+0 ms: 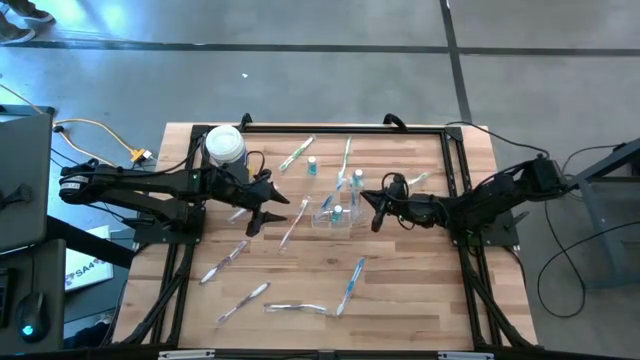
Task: Pick & Place toothbrushing station
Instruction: Put the right orange toothbrush into the right section of the transparent organizer, then put the top violet toothbrush into the left section of the transparent organizer
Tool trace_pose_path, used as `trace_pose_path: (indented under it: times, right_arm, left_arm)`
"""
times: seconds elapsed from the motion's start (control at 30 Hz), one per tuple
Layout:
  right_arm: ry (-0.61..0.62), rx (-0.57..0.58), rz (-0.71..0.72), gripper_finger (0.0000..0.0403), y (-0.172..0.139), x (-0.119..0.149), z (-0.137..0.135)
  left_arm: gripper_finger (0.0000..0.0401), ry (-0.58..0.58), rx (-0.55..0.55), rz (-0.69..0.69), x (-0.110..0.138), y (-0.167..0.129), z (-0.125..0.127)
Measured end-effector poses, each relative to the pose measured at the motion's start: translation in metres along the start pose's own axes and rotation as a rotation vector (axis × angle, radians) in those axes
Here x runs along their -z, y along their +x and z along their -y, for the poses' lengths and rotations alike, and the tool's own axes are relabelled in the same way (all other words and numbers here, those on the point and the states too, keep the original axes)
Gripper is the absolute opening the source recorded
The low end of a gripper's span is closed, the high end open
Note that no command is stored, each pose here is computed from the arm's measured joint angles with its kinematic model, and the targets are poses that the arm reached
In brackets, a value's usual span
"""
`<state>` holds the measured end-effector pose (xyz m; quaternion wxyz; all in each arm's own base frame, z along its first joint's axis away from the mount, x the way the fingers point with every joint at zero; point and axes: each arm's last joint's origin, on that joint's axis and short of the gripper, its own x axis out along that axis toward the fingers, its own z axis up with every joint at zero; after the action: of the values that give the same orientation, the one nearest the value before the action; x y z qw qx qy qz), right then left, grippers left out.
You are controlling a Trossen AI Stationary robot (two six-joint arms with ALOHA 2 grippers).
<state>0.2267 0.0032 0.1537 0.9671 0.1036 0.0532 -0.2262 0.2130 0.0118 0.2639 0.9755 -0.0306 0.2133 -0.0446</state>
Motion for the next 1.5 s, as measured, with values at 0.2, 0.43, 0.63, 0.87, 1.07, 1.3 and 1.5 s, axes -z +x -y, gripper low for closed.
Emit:
trace_pose_path:
  times: [0.2,0.43,0.63,0.87,1.07,1.3,1.5]
  right_arm:
    - [0.02,-0.06,-0.026,0.0003,0.001,0.002,0.0]
    - [0.016,-0.078,-0.035,0.0034,0.001,0.002,-0.001]
    - [0.002,-0.091,-0.025,0.0124,0.001,0.001,-0.002]
    - [0.015,-0.098,0.002,0.0231,0.0,-0.003,-0.002]
    - [0.015,-0.101,0.014,0.0264,0.0,-0.004,-0.002]
    - [0.006,-0.1,0.012,0.0265,0.0,-0.004,-0.002]
    - [-0.006,-0.104,0.029,0.0264,0.0,-0.006,-0.003]
  left_arm:
    - [0.0234,-0.013,0.0,-0.013,0.001,0.0,0.0]
    - [0.0234,-0.026,-0.001,-0.014,0.001,0.0,0.0]
    - [0.0234,-0.027,-0.001,-0.017,0.002,0.0,0.0]
    - [0.0234,-0.045,-0.003,-0.104,0.011,0.01,-0.002]
    - [0.0234,-0.175,-0.02,-0.27,0.027,0.012,-0.002]
    - [0.0234,-0.473,-0.038,-0.514,0.049,0.003,0.001]
    - [0.0234,-0.756,-0.154,-0.736,0.066,-0.008,0.009]
